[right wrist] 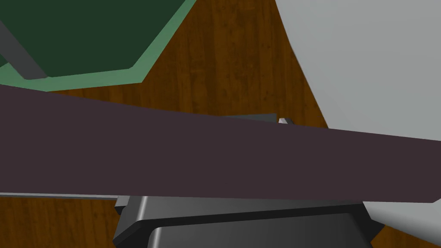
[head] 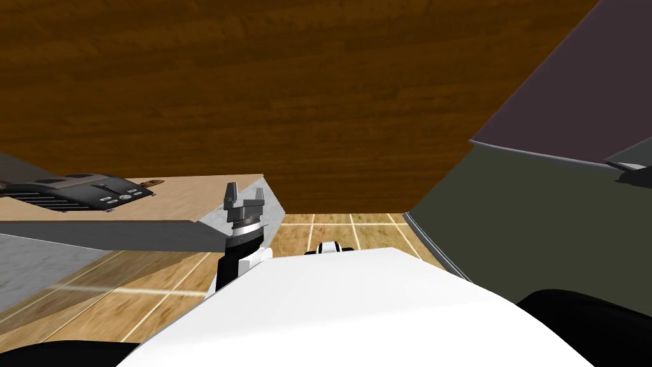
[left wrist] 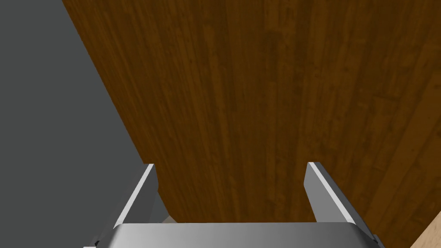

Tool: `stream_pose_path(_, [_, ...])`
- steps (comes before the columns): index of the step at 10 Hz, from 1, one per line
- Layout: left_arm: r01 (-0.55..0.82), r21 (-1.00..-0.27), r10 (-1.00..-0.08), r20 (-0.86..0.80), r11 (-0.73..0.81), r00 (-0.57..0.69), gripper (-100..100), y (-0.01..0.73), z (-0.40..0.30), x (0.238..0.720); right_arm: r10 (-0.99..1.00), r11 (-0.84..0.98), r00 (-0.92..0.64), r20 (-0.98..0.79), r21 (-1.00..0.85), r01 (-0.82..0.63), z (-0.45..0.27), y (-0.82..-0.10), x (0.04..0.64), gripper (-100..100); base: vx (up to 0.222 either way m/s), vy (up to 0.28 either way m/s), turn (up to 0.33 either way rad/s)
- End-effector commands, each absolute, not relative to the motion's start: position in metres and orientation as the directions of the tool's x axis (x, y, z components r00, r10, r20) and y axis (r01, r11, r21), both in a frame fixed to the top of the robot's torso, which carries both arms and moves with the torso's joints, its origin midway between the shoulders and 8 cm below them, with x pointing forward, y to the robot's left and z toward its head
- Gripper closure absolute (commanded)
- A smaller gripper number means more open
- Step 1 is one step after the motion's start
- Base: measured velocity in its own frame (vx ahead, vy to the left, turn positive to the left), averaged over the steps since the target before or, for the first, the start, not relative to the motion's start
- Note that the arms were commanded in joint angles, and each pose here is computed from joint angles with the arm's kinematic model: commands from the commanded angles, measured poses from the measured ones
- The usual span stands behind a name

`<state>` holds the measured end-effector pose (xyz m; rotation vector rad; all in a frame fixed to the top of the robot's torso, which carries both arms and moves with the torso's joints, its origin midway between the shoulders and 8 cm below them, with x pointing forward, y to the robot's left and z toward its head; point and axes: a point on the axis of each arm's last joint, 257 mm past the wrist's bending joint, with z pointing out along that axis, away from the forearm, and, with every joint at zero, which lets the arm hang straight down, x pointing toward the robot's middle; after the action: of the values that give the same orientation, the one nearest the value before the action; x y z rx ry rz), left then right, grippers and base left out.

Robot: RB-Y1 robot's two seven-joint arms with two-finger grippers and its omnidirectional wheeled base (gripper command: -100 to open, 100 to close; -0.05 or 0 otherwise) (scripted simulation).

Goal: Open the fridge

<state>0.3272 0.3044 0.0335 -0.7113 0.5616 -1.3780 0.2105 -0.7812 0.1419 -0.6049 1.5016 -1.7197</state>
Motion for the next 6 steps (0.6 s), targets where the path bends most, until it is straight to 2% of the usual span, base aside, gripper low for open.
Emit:
stream_pose_path(1, [0.675,-0.737,-0.991,0.049,0.046,0.122,0,0.304,0.034,0.327,-0.723,-0.008,-0.674,-0.153,-0.973,0.229,0.128,-0.815,0.174,100,-0.037,0.076,0.426])
stream_pose_path(4, [0.675,-0.737,-0.991,0.049,0.046,0.122,0,0.304,0.034,0.327,-0.658,-0.002,-0.734,-0.169,-0.974,0.226,0.117,-0.84,0.139,100,-0.035,0.057,0.334])
stream_pose_path(6, [0.675,-0.737,-0.991,0.049,0.046,0.122,0,0.304,0.033,0.327,-0.604,-0.006,-0.777,-0.177,-0.974,0.226,0.112,-0.861,0.111,100,-0.011,0.035,0.166])
